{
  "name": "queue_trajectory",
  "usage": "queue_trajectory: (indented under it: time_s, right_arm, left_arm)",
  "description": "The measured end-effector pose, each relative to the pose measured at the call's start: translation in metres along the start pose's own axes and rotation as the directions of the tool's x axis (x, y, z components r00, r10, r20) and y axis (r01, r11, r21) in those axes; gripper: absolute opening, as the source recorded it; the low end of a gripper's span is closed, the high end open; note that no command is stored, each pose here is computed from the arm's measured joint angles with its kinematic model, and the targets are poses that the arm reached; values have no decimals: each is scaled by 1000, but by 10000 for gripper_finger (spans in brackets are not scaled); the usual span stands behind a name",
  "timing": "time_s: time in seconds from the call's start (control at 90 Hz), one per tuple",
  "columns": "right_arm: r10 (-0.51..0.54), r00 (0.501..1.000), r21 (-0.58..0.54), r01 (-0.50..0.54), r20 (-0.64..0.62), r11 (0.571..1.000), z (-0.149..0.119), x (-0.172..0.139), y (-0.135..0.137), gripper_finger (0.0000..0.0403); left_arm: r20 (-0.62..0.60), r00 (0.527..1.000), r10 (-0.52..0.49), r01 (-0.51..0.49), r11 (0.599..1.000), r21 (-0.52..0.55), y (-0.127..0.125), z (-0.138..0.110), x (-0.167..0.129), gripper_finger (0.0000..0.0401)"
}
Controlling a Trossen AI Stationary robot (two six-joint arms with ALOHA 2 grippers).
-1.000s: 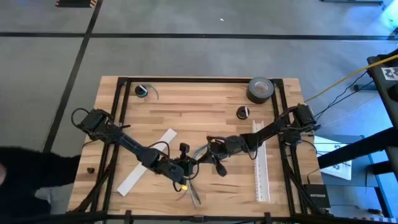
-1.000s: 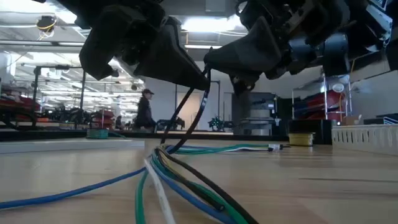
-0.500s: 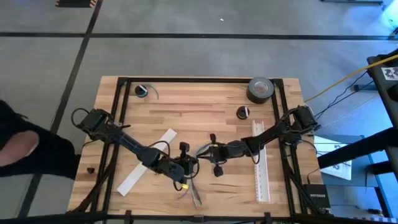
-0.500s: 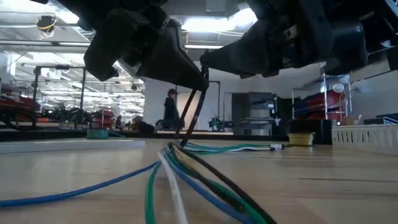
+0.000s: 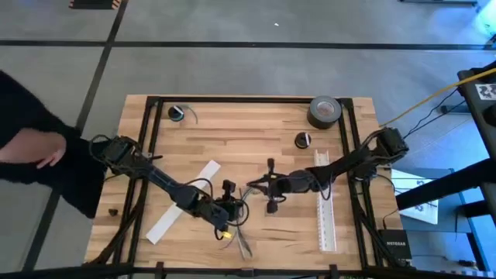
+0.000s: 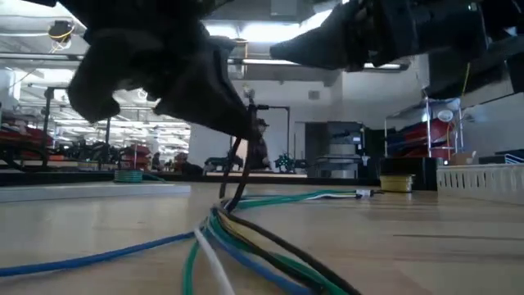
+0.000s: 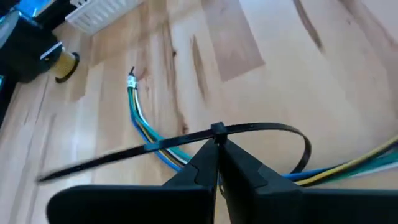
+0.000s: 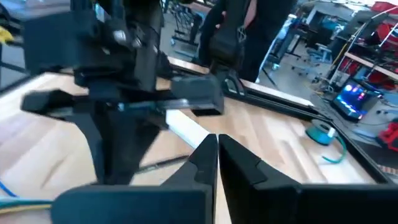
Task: Ziptie cables
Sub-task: Wrap the cable wires using the black zip tie
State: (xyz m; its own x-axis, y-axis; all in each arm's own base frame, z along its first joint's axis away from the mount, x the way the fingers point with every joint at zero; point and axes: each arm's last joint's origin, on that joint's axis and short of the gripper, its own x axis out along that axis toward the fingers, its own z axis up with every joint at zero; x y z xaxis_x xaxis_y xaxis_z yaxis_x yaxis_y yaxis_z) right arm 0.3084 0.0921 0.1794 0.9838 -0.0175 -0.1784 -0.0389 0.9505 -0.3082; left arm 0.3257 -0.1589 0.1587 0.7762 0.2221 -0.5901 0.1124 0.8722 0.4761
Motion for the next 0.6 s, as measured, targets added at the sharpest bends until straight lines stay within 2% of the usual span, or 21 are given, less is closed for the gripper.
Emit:
queue_trajectory:
  time_s: [0.211,0.378,0.478,0.6]
  right_arm:
    - [7,999,15,-6,-40,1000,6,-8,-4,0]
    - [17,993,114,-4,-114,994,0,-10,-4,8]
    - [30,987,186,1,-159,982,-5,-10,-3,30]
    - [121,976,312,-60,-179,948,-9,-10,-3,83]
  left_arm:
    - [2,1000,5,-5,1000,-3,0,0,0,0]
    - [3,1000,6,-6,1000,-6,0,0,0,0]
    - [2,1000,8,-8,1000,-7,1,0,0,0]
    - [2,1000,9,-9,1000,-7,1,0,0,0]
